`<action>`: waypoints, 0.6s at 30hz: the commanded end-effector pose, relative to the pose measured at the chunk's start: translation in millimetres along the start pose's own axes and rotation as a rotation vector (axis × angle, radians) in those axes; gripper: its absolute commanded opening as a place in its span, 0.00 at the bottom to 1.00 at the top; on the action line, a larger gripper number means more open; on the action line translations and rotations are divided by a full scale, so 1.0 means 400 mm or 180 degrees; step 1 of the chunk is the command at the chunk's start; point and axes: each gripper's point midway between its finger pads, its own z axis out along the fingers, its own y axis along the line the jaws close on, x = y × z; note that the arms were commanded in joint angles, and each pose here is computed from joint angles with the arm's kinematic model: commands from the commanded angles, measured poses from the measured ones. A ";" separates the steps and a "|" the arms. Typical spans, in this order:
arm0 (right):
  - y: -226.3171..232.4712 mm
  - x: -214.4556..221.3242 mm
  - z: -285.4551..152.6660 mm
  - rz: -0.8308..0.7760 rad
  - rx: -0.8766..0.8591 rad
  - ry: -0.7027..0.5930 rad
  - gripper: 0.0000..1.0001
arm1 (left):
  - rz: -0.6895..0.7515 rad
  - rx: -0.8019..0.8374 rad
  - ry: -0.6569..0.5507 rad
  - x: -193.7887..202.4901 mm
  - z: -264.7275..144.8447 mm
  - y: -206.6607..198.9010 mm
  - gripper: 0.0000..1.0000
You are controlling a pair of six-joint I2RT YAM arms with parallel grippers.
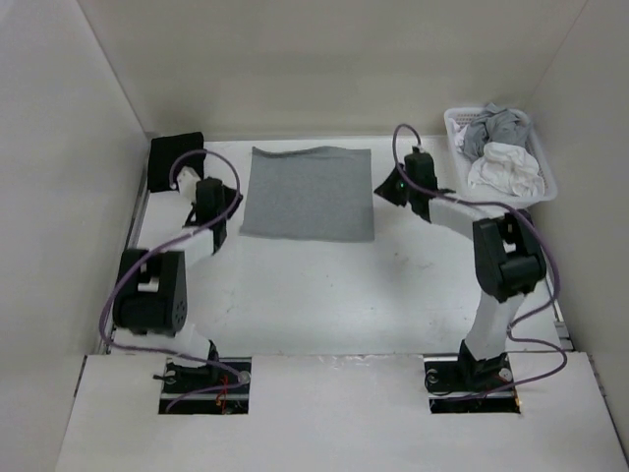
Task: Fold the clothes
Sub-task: Fold the tank top
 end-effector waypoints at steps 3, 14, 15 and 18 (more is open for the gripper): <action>0.083 0.087 -0.165 -0.0058 -0.0496 -0.0276 0.03 | -0.0133 0.0226 -0.0006 0.062 -0.175 0.076 0.36; -0.030 0.238 -0.237 0.0098 -0.0390 -0.0104 0.38 | -0.0636 0.0372 0.0612 0.154 -0.145 0.152 0.46; -0.038 0.250 -0.233 0.0122 -0.0379 -0.0065 0.41 | -0.0665 0.0351 0.0613 0.158 -0.136 0.157 0.45; -0.064 0.273 -0.219 0.0240 -0.0325 -0.0011 0.45 | -0.0763 0.0322 0.0664 0.177 -0.117 0.167 0.44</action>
